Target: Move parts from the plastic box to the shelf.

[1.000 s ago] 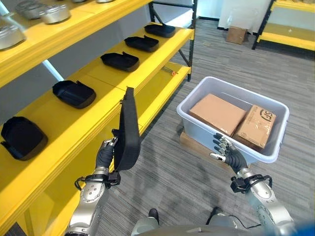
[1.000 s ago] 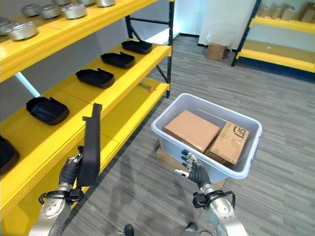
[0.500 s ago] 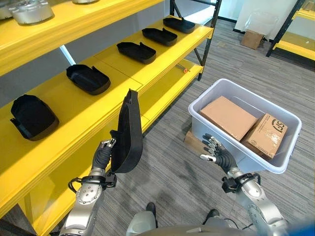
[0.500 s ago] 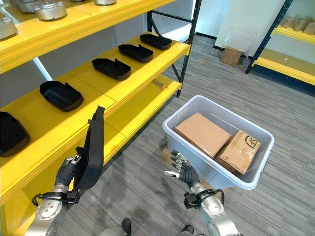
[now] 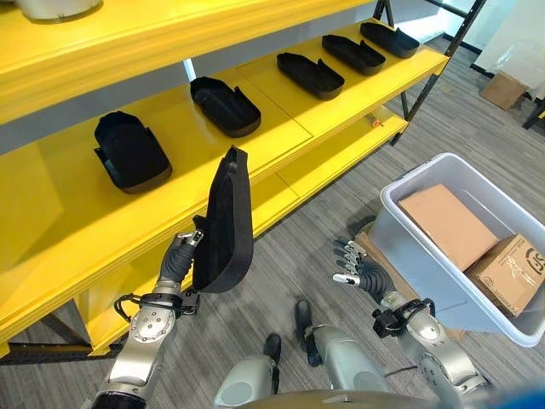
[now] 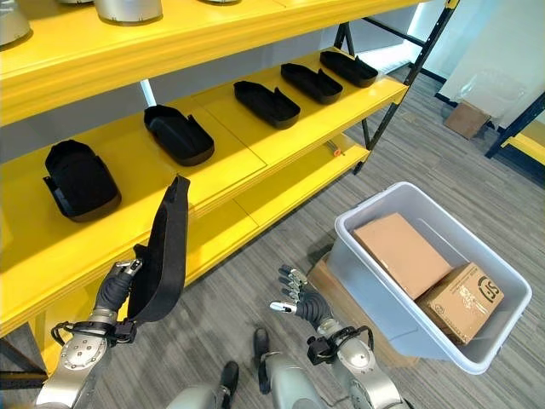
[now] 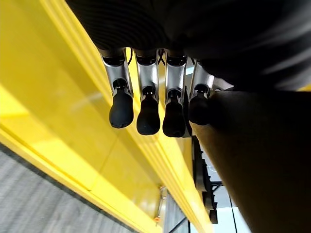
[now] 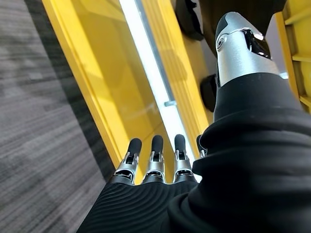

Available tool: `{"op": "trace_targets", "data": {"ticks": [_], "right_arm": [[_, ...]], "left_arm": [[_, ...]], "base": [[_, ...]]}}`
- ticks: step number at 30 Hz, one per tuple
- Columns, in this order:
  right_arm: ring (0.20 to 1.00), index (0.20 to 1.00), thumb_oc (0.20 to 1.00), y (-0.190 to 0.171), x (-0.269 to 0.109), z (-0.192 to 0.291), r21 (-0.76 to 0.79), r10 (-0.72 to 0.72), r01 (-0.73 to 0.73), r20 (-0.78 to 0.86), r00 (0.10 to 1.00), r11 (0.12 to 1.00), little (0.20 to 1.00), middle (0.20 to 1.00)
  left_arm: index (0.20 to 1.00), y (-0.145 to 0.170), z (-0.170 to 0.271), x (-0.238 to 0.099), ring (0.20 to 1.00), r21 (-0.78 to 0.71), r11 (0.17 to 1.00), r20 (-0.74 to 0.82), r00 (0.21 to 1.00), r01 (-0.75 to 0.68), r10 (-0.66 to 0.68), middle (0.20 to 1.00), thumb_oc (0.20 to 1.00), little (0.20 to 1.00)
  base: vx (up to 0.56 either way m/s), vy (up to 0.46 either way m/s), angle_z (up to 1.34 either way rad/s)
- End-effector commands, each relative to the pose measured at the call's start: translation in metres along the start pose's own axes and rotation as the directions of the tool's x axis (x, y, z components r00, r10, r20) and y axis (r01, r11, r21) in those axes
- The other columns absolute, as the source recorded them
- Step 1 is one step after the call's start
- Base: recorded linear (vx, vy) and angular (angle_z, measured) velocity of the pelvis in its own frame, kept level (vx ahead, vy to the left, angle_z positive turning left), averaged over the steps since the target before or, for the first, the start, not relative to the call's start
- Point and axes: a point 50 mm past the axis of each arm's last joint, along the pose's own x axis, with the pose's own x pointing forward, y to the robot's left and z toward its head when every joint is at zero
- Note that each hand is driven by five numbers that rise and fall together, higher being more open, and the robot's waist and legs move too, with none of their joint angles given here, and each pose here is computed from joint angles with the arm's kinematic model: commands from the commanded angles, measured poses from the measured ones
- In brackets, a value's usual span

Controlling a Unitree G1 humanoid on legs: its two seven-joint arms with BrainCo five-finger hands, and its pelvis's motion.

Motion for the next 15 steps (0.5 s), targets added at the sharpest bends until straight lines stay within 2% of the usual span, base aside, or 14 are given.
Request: {"op": "trace_targets", "data": {"ticks": [1,11,15], "right_arm": [[1.0,1.0,1.0,0.004,0.005,0.017,0.019,0.032,-0.034,0.098,0.995,0.999,1.0,1.0],[1.0,1.0,1.0,0.001,0.006,0.021,0.006,0.018,-0.019,0.112,0.994,1.0,1.0,1.0],[1.0,1.0,1.0,-0.008,0.002,0.023,0.011,-0.013,0.012,0.121,0.993,1.0,1.0,1.0]], "left_arm": [[0.2,0.001,0.044,0.007,0.2,-0.02,1.0,0.237,0.972,0.001,0.004,0.2,0.2,0.2],[0.2,-0.005,0.046,0.007,0.2,-0.067,0.998,0.244,0.97,0.019,-0.002,0.2,0.2,0.2],[0.2,-0.01,0.048,0.008,0.2,-0.081,0.996,0.255,0.966,0.047,-0.025,0.2,0.2,0.2]], "base": [[0.08,-0.054,0.11],[0.08,-0.07,0.04],[0.03,-0.134,0.38]]}}
